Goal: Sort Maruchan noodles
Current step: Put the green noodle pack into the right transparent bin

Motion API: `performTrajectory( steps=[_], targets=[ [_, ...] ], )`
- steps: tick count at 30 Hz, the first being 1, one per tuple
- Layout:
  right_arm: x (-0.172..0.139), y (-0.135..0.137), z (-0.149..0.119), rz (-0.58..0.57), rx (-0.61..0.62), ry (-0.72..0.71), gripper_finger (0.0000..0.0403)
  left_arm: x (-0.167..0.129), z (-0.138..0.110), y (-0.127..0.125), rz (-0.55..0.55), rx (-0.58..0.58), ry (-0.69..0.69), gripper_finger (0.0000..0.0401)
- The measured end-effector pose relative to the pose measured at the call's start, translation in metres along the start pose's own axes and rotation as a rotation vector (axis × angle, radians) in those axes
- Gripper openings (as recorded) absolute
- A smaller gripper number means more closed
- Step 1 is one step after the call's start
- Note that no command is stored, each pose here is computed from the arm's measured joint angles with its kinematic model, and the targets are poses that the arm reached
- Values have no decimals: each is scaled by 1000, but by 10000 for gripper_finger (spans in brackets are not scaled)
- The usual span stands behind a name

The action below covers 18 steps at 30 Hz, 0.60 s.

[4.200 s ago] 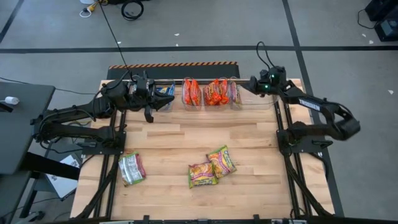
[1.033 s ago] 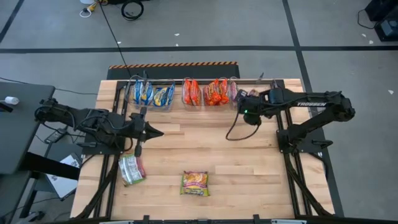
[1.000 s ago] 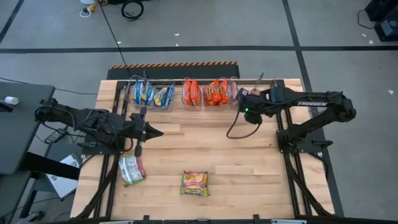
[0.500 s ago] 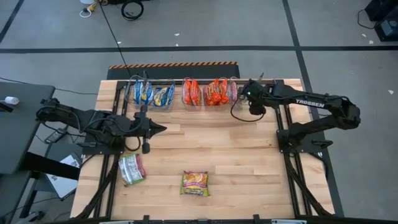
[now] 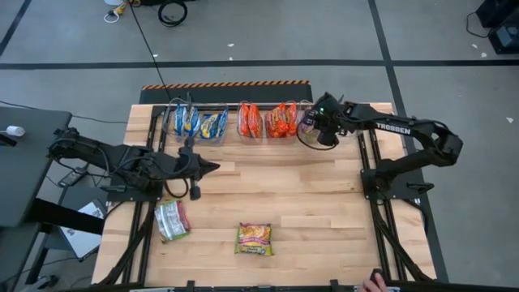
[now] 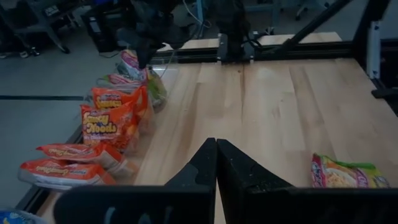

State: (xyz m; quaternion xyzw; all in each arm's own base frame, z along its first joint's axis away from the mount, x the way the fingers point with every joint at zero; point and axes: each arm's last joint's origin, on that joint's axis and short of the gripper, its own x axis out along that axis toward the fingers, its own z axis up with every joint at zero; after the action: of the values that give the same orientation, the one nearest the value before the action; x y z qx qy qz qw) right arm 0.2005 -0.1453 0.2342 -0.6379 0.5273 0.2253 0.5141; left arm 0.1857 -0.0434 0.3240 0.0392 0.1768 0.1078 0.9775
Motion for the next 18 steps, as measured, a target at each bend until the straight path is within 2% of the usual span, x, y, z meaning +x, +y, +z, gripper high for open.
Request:
performTrajectory(
  steps=[5,18],
  targets=[
    [11,0,-8,-11,90,-8,37,0,0,0,14,-8,-4,9],
    [28,-2,-12,-15,165,-32,76,0,0,0,13,-8,-4,9]
  ],
)
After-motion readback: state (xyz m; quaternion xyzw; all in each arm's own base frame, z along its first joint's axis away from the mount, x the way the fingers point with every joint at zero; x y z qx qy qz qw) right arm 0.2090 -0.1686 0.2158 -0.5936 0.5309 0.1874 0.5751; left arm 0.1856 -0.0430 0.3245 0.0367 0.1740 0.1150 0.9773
